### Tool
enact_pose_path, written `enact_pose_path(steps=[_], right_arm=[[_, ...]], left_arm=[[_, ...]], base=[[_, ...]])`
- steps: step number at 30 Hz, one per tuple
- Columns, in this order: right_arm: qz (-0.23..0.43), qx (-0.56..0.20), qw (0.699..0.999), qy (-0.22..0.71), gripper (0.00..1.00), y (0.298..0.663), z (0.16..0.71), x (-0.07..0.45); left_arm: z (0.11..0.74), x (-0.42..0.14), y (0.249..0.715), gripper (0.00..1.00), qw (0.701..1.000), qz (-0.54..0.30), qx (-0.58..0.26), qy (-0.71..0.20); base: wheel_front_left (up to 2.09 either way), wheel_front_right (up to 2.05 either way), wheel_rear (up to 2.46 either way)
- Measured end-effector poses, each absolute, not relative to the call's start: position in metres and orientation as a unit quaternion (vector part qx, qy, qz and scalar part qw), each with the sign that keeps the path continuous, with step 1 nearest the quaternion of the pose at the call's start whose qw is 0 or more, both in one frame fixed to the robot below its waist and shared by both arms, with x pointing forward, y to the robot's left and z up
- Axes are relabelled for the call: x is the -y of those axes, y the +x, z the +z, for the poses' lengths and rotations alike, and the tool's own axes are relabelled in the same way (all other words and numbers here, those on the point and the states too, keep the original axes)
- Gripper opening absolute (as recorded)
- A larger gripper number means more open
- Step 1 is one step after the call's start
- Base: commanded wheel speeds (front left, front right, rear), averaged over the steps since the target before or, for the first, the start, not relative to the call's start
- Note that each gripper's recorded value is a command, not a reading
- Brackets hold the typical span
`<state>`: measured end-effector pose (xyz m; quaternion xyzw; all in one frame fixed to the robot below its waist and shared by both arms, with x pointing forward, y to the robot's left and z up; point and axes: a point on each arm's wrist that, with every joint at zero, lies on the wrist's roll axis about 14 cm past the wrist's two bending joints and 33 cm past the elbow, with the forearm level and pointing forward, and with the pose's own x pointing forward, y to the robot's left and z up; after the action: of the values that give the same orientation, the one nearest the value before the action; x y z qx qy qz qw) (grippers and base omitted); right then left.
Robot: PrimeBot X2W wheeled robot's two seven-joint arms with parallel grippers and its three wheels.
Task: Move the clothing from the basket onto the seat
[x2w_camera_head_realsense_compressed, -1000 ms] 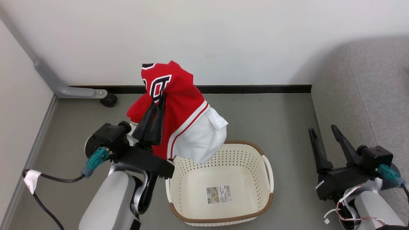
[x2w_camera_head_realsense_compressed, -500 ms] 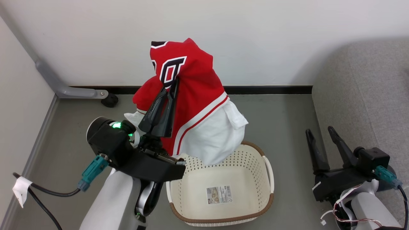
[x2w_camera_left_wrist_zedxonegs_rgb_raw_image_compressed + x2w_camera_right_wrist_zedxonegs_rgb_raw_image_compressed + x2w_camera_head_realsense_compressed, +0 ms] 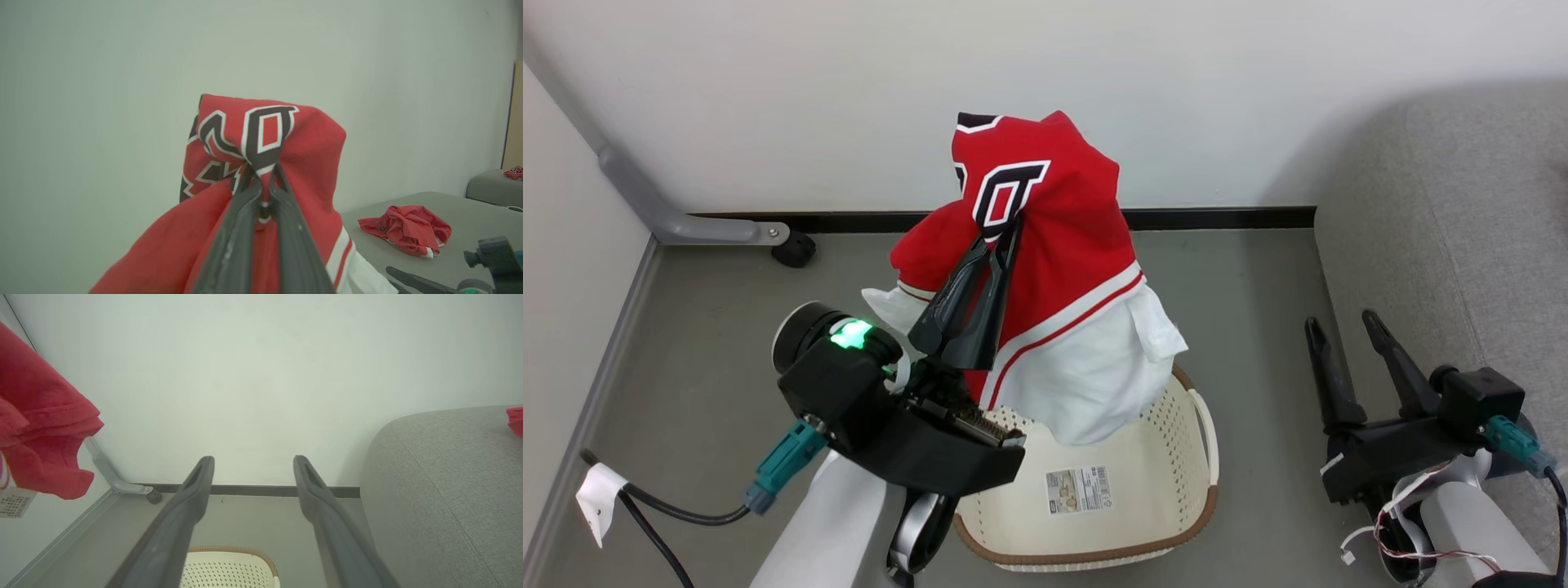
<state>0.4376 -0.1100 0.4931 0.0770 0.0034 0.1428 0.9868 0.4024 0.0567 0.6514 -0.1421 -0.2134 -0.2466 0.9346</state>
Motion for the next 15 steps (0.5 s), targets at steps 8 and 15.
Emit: enact_pose_path(steps=[8, 15], right_arm=[[0.157, 0.084, 0.98, 0.094, 1.0, 0.448, 0.551, 0.101], [0.201, 0.159, 0.96, 0.113, 1.0, 0.438, 0.603, 0.079]], left_arm=[[0.642, -0.054, 0.404, 0.0, 0.936, -0.249, 0.201, -0.147], [0.636, -0.049, 0.407, 0.0, 0.937, -0.253, 0.191, -0.149]], base=[[0.0, 0.0, 0.0], [0.0, 0.0, 0.0]])
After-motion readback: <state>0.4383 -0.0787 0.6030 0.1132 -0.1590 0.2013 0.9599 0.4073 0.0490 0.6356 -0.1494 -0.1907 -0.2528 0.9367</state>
